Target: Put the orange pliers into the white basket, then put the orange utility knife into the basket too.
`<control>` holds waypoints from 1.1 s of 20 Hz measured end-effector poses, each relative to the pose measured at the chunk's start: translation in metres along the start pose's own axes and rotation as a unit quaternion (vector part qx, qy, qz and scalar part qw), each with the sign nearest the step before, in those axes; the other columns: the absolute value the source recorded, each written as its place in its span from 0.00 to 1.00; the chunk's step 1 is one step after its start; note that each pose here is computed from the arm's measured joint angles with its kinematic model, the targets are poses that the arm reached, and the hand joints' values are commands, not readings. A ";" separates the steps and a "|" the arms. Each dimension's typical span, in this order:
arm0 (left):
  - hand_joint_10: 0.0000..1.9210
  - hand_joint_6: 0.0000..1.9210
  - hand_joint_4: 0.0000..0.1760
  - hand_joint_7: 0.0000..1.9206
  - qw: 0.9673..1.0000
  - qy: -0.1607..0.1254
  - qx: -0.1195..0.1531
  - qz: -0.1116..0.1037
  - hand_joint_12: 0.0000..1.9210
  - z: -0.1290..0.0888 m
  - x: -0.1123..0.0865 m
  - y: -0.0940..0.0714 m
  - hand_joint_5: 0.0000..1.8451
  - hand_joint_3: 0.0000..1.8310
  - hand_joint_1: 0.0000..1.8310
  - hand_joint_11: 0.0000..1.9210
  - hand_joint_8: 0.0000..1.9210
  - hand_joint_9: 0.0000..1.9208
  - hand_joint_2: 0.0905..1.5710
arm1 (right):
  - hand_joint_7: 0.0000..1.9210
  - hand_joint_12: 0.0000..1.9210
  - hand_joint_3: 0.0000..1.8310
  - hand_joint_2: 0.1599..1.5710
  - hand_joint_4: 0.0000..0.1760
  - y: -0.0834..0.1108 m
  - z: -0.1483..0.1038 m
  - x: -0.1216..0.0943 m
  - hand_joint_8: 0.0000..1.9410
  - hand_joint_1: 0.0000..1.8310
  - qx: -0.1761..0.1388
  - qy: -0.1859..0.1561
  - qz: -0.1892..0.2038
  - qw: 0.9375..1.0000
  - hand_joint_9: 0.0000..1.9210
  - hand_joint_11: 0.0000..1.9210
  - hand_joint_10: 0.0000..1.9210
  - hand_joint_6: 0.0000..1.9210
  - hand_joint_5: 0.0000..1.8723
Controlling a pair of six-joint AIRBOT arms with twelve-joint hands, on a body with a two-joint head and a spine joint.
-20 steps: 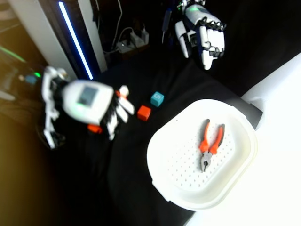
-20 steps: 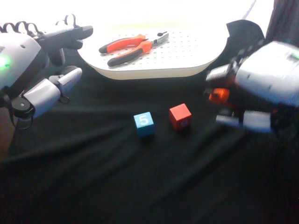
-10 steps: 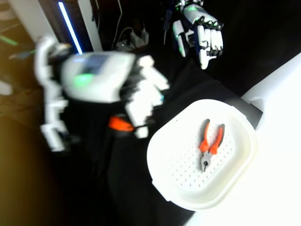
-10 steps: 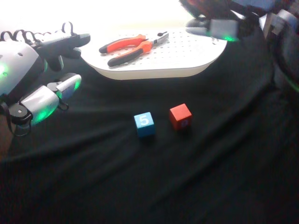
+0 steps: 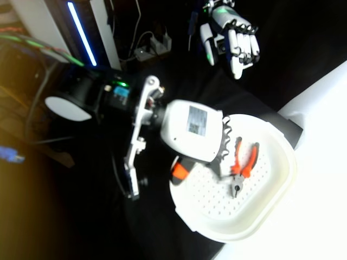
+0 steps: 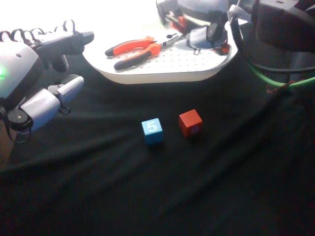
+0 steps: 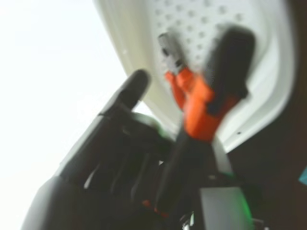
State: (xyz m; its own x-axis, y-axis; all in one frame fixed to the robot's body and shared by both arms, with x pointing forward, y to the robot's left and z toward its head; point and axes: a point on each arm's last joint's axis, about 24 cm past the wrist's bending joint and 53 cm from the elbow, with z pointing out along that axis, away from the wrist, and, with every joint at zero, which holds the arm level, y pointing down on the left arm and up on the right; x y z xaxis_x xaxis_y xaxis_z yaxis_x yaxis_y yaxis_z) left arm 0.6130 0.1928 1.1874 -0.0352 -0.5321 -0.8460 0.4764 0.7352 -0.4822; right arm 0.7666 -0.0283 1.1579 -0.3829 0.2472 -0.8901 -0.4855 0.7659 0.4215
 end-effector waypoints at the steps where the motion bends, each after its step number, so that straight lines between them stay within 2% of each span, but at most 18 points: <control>1: 0.56 0.00 0.00 0.34 1.000 -0.001 0.001 0.000 0.88 0.000 0.000 -0.001 0.24 0.00 0.38 0.14 0.04 0.30 0.91 | 0.02 0.05 0.00 0.74 0.59 -0.001 0.000 0.000 0.00 0.26 0.001 0.000 0.002 1.000 0.01 0.00 0.01 0.00 0.00; 2: 0.58 0.00 0.00 0.35 1.000 -0.002 0.002 -0.002 0.88 0.000 0.000 -0.001 0.24 0.00 0.37 0.15 0.03 0.30 0.91 | 0.00 0.01 0.00 0.73 0.57 -0.001 0.000 0.000 0.00 0.25 0.001 0.001 0.002 1.000 0.00 0.00 0.00 0.00 0.00; 3: 0.54 0.00 0.00 0.35 1.000 -0.002 0.002 -0.002 0.89 0.000 0.001 -0.001 0.24 0.00 0.39 0.13 0.03 0.30 0.91 | 0.00 0.00 0.00 0.71 0.73 -0.001 -0.001 0.001 0.00 0.25 0.001 0.003 0.003 1.000 0.00 0.00 0.00 0.00 0.00; 4: 0.53 0.00 0.00 0.35 1.000 -0.001 0.002 -0.002 0.91 0.000 0.001 -0.001 0.24 0.00 0.38 0.11 0.02 0.28 0.91 | 0.00 0.00 0.00 0.70 0.75 0.000 -0.004 0.001 0.00 0.26 0.000 0.003 0.003 1.000 0.00 0.00 0.00 0.00 0.00; 6: 0.54 0.00 0.00 0.37 1.000 -0.003 0.000 -0.003 0.90 0.000 0.000 0.000 0.23 0.00 0.40 0.07 0.03 0.27 0.90 | 0.00 0.00 0.00 0.67 0.63 0.002 -0.012 -0.004 0.00 0.25 -0.006 -0.003 0.003 1.000 0.00 0.00 0.00 0.00 0.00; 7: 0.61 0.00 0.00 0.37 1.000 -0.004 -0.001 -0.003 0.89 -0.001 0.000 0.000 0.22 0.00 0.38 0.06 0.02 0.27 0.89 | 0.00 0.00 0.00 0.65 0.61 0.003 -0.020 -0.009 0.00 0.24 -0.009 -0.010 0.004 1.000 0.00 0.00 0.00 0.00 0.00; 8: 0.64 0.00 0.00 0.36 1.000 -0.004 -0.002 -0.004 0.89 -0.001 0.000 0.001 0.22 0.00 0.38 0.12 0.02 0.28 0.89 | 0.00 0.00 0.00 0.64 0.59 0.004 -0.027 -0.016 0.00 0.20 -0.013 -0.021 0.003 1.000 0.00 0.00 0.00 0.00 0.00; 10: 0.63 0.00 0.00 0.35 1.000 -0.006 -0.003 -0.005 0.87 -0.001 -0.001 0.001 0.20 0.00 0.37 0.14 0.01 0.24 0.89 | 0.00 0.00 0.00 0.64 0.58 0.003 -0.045 -0.034 0.00 0.19 -0.020 -0.047 0.003 0.999 0.00 0.00 0.00 0.00 0.00; 12: 0.44 0.00 0.00 0.31 1.000 -0.006 -0.009 -0.007 0.81 -0.003 0.000 0.004 0.18 0.00 0.31 0.10 0.00 0.21 0.90 | 0.00 0.00 0.00 0.61 0.80 0.013 -0.067 -0.056 0.00 0.09 -0.040 -0.089 0.005 0.995 0.00 0.00 0.00 0.00 0.00; 14: 0.37 0.00 0.00 0.27 1.000 -0.002 -0.009 -0.008 0.82 -0.005 0.002 0.003 0.16 0.00 0.30 0.05 0.00 0.18 0.89 | 0.00 0.00 0.00 0.62 0.50 0.029 -0.087 -0.067 0.00 0.09 -0.062 -0.113 0.011 0.992 0.00 0.00 0.00 0.00 0.00; 15: 0.31 0.00 0.12 0.23 1.000 -0.001 -0.005 -0.007 0.78 -0.005 0.001 0.000 0.14 0.00 0.27 0.01 0.00 0.16 0.88 | 0.00 0.00 0.00 0.62 0.85 0.039 -0.102 -0.071 0.00 0.09 -0.077 -0.125 -0.002 0.989 0.00 0.00 0.00 0.00 0.00; 16: 0.20 0.00 0.07 0.20 1.000 -0.001 -0.004 -0.004 0.67 -0.005 -0.001 0.000 0.11 0.00 0.26 0.00 0.00 0.15 0.88 | 0.00 0.00 0.00 0.65 0.97 0.043 -0.114 -0.075 0.00 0.08 -0.084 -0.137 -0.007 0.987 0.00 0.00 0.00 0.00 0.00; 17: 0.10 0.00 0.14 0.14 1.000 -0.005 -0.004 0.001 0.52 -0.006 -0.007 0.001 0.08 0.00 0.24 0.00 0.00 0.14 0.88 | 0.00 0.00 0.01 0.68 0.96 0.040 -0.129 -0.076 0.00 0.10 -0.086 -0.150 -0.010 0.985 0.00 0.00 0.00 0.00 0.00; 18: 0.10 0.00 0.14 0.14 1.000 -0.010 -0.005 0.006 0.52 -0.008 -0.012 0.003 0.08 0.00 0.24 0.00 0.00 0.14 0.88 | 0.00 0.00 0.01 0.68 0.96 0.034 -0.141 -0.073 0.00 0.10 -0.083 -0.156 -0.013 0.984 0.00 0.00 0.00 0.00 0.00; 19: 0.01 0.00 0.67 0.01 1.000 -0.018 -0.015 0.009 0.05 -0.009 -0.019 0.008 0.01 0.00 0.16 0.00 0.00 0.02 0.85 | 0.00 0.00 0.01 0.70 0.62 0.025 -0.148 -0.065 0.00 0.11 -0.074 -0.148 -0.022 0.986 0.00 0.00 0.00 0.00 0.00; 20: 0.00 0.00 0.71 0.00 0.999 -0.023 -0.022 0.010 0.01 -0.010 -0.022 0.011 0.00 0.00 0.14 0.00 0.00 0.00 0.83 | 0.00 0.00 0.01 0.71 0.65 0.016 -0.154 -0.057 0.00 0.12 -0.062 -0.142 -0.012 0.988 0.00 0.00 0.00 0.00 0.00; 21: 0.00 0.00 0.75 0.00 1.000 -0.023 -0.014 0.011 0.00 -0.012 -0.022 0.006 0.00 0.00 0.06 0.00 0.00 0.00 0.82 | 0.00 0.01 0.00 0.70 0.85 0.011 -0.167 -0.053 0.00 0.12 -0.057 -0.143 -0.013 0.988 0.00 0.02 0.00 0.00 0.00; 22: 0.00 0.00 0.83 0.00 1.000 -0.020 -0.007 0.014 0.00 -0.013 -0.021 0.002 0.00 0.00 0.02 0.00 0.00 0.00 0.80 | 0.00 0.00 0.00 0.69 0.88 0.009 -0.175 -0.052 0.00 0.07 -0.056 -0.144 -0.020 0.988 0.00 0.00 0.00 0.00 0.00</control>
State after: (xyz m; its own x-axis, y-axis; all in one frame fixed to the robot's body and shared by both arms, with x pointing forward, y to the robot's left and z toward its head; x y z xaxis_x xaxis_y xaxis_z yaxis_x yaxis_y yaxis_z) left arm 0.6031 0.2106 1.2012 0.0127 -0.5266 -0.8500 0.4635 0.7563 -0.4617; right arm 0.6448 -0.1375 1.2383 -0.1302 0.3897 -0.9117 -0.5863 0.7113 0.3878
